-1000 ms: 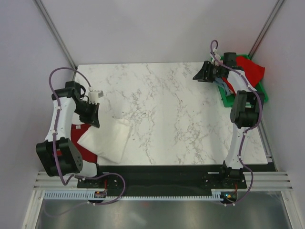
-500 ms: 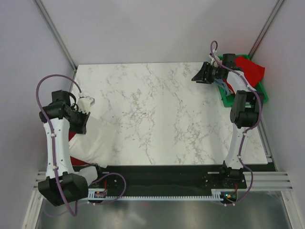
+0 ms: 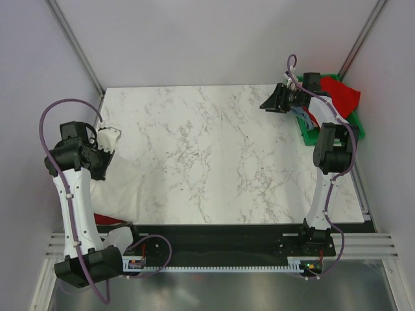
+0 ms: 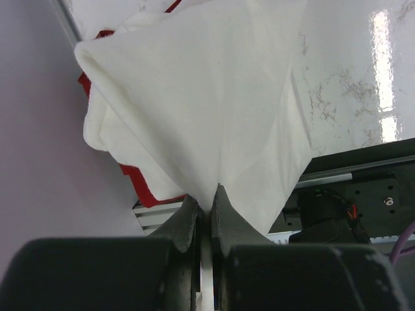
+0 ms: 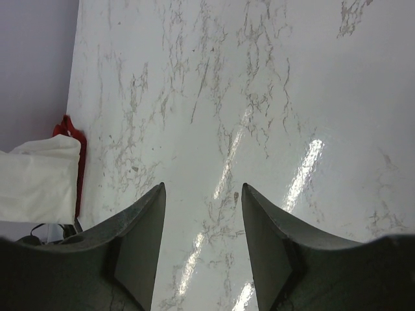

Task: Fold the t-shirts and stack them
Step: Neatly place the folded tshirt to the corner

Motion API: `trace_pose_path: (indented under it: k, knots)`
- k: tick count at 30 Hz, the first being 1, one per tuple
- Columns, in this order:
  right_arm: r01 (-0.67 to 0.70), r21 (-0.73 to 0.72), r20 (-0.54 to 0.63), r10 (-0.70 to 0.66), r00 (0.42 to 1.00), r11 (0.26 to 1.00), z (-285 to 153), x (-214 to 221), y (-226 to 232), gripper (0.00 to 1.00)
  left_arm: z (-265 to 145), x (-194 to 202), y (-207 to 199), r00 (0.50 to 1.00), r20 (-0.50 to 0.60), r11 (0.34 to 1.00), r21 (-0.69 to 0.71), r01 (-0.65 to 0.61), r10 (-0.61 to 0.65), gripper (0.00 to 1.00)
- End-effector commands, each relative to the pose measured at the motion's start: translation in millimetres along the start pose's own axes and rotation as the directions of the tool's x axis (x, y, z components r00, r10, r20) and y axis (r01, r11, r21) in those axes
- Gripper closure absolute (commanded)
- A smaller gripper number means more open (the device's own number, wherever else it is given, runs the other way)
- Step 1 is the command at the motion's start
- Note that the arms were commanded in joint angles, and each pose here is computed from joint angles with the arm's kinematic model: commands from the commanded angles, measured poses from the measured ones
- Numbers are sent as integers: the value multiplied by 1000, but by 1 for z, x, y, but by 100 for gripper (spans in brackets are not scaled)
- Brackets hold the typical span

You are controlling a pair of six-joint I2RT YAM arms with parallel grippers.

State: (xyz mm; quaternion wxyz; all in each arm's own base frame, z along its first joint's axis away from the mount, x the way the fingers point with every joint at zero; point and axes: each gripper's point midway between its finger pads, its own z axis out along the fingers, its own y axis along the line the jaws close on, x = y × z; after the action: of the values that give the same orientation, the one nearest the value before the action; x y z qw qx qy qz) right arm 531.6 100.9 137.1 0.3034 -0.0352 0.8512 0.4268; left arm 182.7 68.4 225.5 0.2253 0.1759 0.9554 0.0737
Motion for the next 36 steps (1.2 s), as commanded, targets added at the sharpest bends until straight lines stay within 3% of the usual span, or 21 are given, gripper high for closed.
trace_pose_path:
  k: [1, 10, 16, 27, 36]
  knots:
    - [31, -50, 6, -30, 1000, 998, 3, -3, 12, 42, -24, 36, -12, 993, -109, 998, 14, -53, 55, 98]
    - [35, -69, -2, -35, 999, 997, 12, -1, 20, 42, -19, 42, 16, 985, -137, 990, -80, -119, 107, 98]
    - [38, -77, 1, -38, 999, 996, 14, -2, 24, 43, 0, 39, 44, 989, -129, 990, -113, -85, 70, 98]
    - [40, -78, -3, -40, 999, 996, 16, 1, 28, 43, 36, 10, 88, 992, -89, 983, -158, -98, 84, 98]
    - [34, -75, -11, -35, 999, 997, 17, 6, 26, 43, 46, 11, 92, 993, -99, 984, -154, -86, 71, 98]
